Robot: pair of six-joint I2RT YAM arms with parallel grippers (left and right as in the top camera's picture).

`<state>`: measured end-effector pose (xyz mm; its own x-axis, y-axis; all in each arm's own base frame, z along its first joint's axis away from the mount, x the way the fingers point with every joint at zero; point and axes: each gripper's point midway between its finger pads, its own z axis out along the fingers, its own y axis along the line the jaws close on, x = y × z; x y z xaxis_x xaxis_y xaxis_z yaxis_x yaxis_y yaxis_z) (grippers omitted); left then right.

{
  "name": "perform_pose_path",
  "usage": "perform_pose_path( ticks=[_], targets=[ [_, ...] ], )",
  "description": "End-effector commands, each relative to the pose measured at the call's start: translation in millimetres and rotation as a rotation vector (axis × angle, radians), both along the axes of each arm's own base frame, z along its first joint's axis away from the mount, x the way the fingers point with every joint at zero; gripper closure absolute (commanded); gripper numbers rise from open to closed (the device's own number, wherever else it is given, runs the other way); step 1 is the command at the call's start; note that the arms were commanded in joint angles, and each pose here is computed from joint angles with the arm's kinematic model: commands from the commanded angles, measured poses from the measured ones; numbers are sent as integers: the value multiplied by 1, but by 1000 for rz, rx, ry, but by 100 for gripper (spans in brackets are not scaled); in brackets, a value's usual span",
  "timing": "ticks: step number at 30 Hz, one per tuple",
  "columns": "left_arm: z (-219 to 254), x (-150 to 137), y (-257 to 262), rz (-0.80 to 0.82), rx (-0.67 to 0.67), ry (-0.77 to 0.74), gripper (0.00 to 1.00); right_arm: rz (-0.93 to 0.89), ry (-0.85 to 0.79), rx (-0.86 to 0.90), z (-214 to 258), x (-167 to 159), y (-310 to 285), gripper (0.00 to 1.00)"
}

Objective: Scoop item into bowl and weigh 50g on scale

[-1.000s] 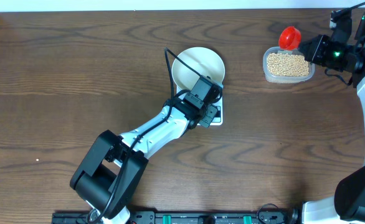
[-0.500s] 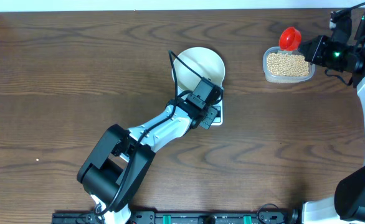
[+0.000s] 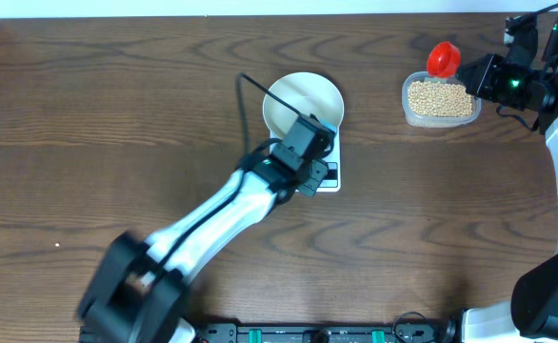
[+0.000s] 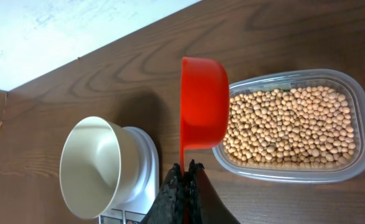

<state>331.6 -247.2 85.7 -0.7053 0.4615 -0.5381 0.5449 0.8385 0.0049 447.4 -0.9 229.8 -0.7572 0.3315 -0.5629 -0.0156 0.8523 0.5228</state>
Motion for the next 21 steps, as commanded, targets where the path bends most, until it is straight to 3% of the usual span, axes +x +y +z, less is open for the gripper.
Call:
perform_pose_path(
  ticks=[1,8,13,21],
  targets=[
    [54,-6,9,7,-49,-90,93,2,-23,-16,7,3,-3,99],
    [68,-19,33,67,-47,-58,93,1,-28,-18,8,3,-4,99],
    [45,-14,65,209,-26,38,93,-15,-59,-43,12,10,-9,99],
    [-1,-34,82,188,100,173,93,-66,-75,-101,12,16,-21,99]
  ],
)
